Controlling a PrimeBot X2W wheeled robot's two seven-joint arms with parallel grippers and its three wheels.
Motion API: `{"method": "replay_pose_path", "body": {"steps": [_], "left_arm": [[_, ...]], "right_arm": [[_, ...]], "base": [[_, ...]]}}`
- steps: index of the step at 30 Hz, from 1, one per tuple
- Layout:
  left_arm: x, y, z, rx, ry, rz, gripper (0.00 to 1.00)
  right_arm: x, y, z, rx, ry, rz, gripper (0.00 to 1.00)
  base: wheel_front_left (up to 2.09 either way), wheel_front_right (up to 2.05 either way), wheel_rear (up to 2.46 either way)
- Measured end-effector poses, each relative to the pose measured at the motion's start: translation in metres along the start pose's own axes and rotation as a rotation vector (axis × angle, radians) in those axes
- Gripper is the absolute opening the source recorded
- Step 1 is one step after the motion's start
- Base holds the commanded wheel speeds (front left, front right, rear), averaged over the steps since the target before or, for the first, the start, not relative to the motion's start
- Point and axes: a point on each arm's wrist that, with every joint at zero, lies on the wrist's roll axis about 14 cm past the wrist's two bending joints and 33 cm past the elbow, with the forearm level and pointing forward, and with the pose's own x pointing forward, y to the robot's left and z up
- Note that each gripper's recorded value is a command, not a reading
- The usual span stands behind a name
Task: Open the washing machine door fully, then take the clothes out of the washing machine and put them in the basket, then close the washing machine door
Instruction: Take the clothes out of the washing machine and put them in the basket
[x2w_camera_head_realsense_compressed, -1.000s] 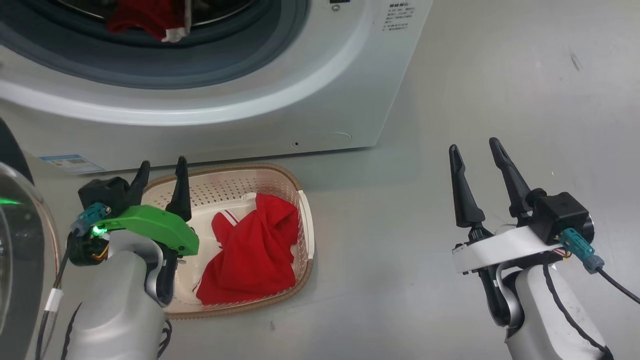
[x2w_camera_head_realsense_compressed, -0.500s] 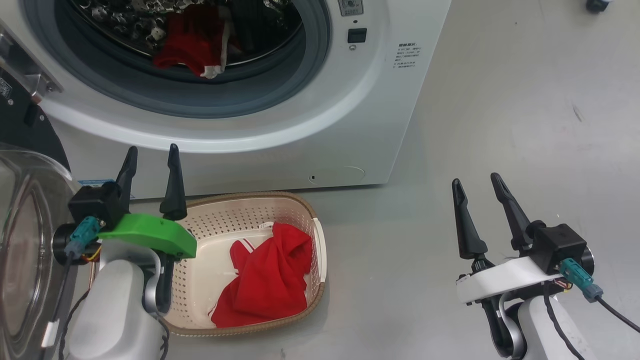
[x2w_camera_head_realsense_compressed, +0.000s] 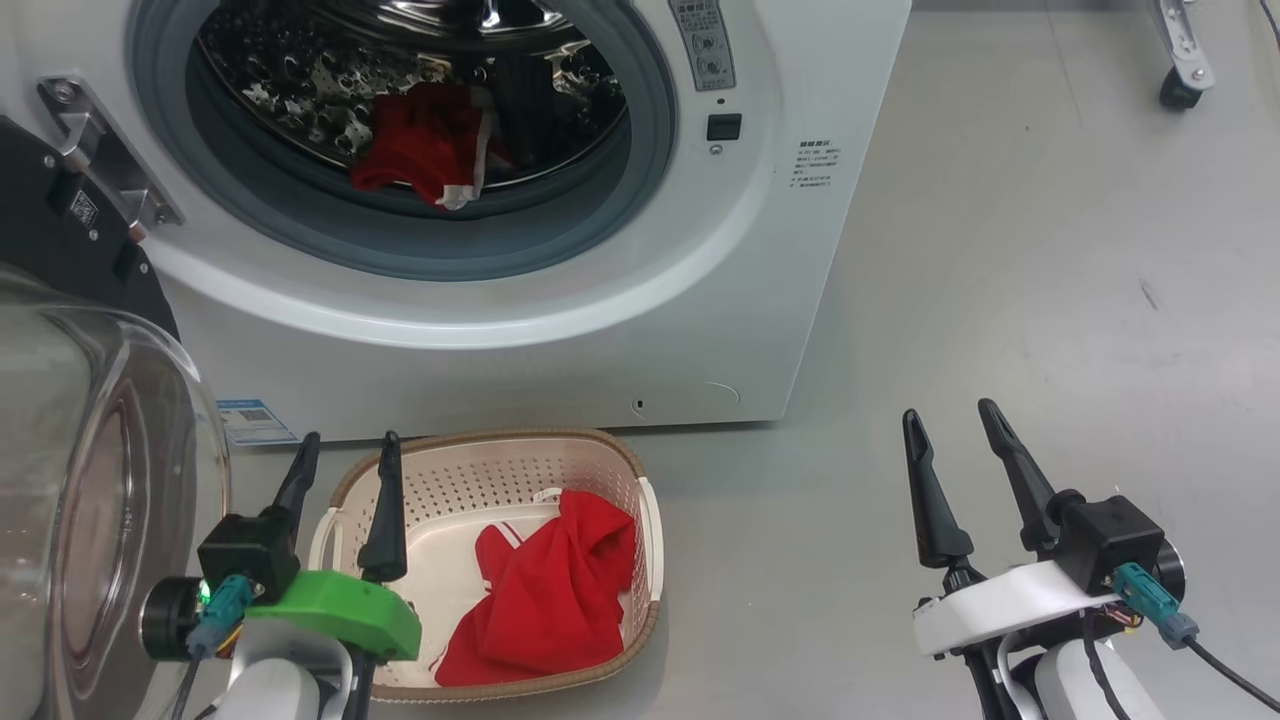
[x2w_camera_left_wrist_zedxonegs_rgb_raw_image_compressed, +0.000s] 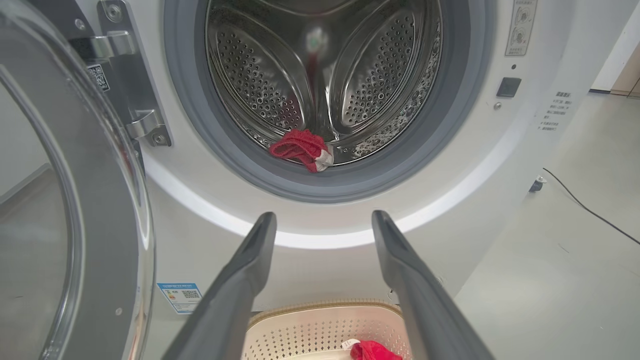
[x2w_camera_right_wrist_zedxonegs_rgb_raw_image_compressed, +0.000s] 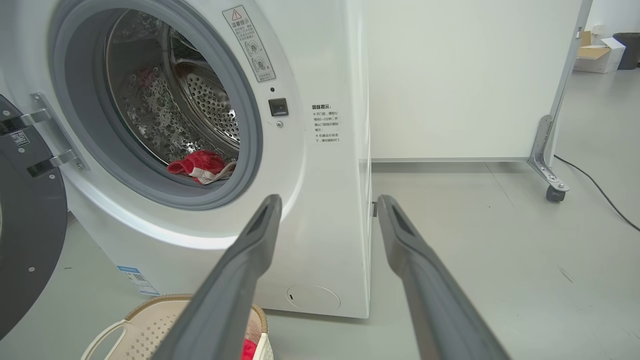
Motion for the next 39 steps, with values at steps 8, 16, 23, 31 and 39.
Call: {"method": "replay_pose_path", "body": {"steps": [8,16,23,31,39], "left_arm": [[-0.026,0.0,-0.001,0.019,-0.005,0.015,1.0],[-0.035,0.008,0.007,0.023,-0.034,0.059,1.0],[-0.046,0.013,0.009,0.023,-0.042,0.09,1.0],[-0.051,0.013,0.012,0.021,-0.053,0.098,1.0],[-0.054,0.012,0.014,0.019,-0.059,0.1,1.0]], "right_arm": [[-0.015,0.006,-0.001,0.0,0.007,0.005,1.0],[-0.018,0.009,0.0,0.002,0.003,0.011,1.0],[-0.022,0.008,-0.001,0.0,0.008,-0.007,1.0],[-0.023,0.008,0.0,0.0,0.004,-0.006,1.0],[-0.024,0.01,-0.002,0.002,0.01,-0.001,1.0]], "base": [[0.0,0.0,0.0],[0.0,0.0,0.0],[0.0,0.0,0.0],[0.0,0.0,0.0],[0.0,0.0,0.0]]}}
